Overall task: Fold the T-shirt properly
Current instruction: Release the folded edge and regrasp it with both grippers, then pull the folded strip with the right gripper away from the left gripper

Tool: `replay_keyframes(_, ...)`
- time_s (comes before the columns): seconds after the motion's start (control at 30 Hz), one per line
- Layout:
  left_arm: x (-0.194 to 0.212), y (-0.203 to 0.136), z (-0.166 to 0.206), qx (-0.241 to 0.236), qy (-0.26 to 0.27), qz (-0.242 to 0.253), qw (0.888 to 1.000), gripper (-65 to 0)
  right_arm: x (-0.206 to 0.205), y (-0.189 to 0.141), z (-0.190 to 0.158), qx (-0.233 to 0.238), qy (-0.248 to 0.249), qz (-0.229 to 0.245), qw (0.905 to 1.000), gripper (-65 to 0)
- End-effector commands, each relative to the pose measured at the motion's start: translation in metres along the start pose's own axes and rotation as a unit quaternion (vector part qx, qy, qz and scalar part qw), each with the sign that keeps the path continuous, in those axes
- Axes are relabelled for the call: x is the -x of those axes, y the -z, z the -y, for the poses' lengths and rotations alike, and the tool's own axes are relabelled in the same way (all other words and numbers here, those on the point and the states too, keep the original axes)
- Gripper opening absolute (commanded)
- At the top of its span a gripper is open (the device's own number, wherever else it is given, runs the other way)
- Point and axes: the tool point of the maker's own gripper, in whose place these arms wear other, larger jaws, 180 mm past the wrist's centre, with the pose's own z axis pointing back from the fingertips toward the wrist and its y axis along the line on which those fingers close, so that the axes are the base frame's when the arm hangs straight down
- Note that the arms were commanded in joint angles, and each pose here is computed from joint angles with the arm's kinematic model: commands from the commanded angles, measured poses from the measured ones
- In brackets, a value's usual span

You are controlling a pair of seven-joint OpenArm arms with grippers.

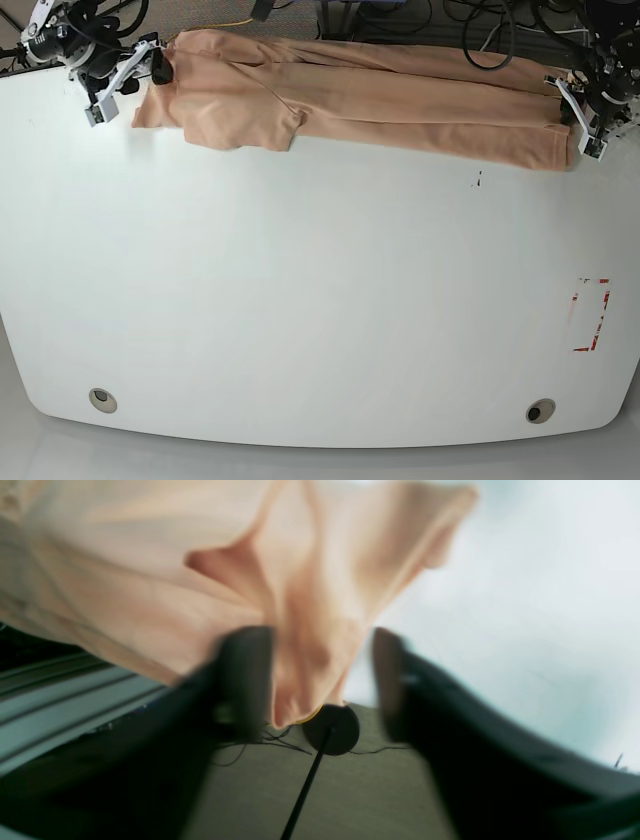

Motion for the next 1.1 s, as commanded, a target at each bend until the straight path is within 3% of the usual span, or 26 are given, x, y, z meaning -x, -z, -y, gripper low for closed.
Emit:
replay_keyframes(0.0,-0.007,-0.005,-0.011,-0.015,0.006,0.011,1.000,-31.9,-0.018,-0.010,-0.007,-0.012,-0.017,0.036,0.9991,-16.5)
replay_keyframes(0.2,-0.016,-0.009,-0.013,-0.020,0.004,0.025,0.999,-32.9,-0.034,-0.017,-0.028,-0.064,-0.015,0.078,0.9948,-18.4)
replay_keyframes(0.3,-0.035,-0.021,-0.017,-0.027,0.000,0.061,0.998,-33.8,-0.038,-0.017,-0.038,-0.091,-0.006,0.095,0.9913,-22.4)
replay_keyframes(0.4,-0.048,-0.027,-0.010,-0.011,-0.009,0.089,0.996,-33.8,-0.037,-0.012,-0.048,-0.103,0.011,0.103,0.9893,-31.7)
replay_keyframes(0.53,-0.041,-0.021,-0.002,0.005,-0.010,0.064,0.998,-33.9,-0.033,0.000,-0.060,-0.121,0.012,0.091,0.9884,-46.6)
replay_keyframes(0.6,-0.036,-0.015,0.009,0.017,-0.009,0.053,0.998,-33.9,-0.030,0.009,-0.066,-0.128,0.003,0.074,0.9891,-48.4)
replay_keyframes(0.83,-0.012,0.005,0.024,0.018,-0.020,0.005,1.000,-33.9,0.000,0.039,-0.047,-0.069,-0.010,-0.011,0.9975,-48.5)
replay_keyframes(1.07,0.002,0.034,0.020,0.025,-0.045,-0.014,0.999,-33.9,0.003,0.055,-0.021,-0.021,-0.010,-0.038,0.9990,-48.5)
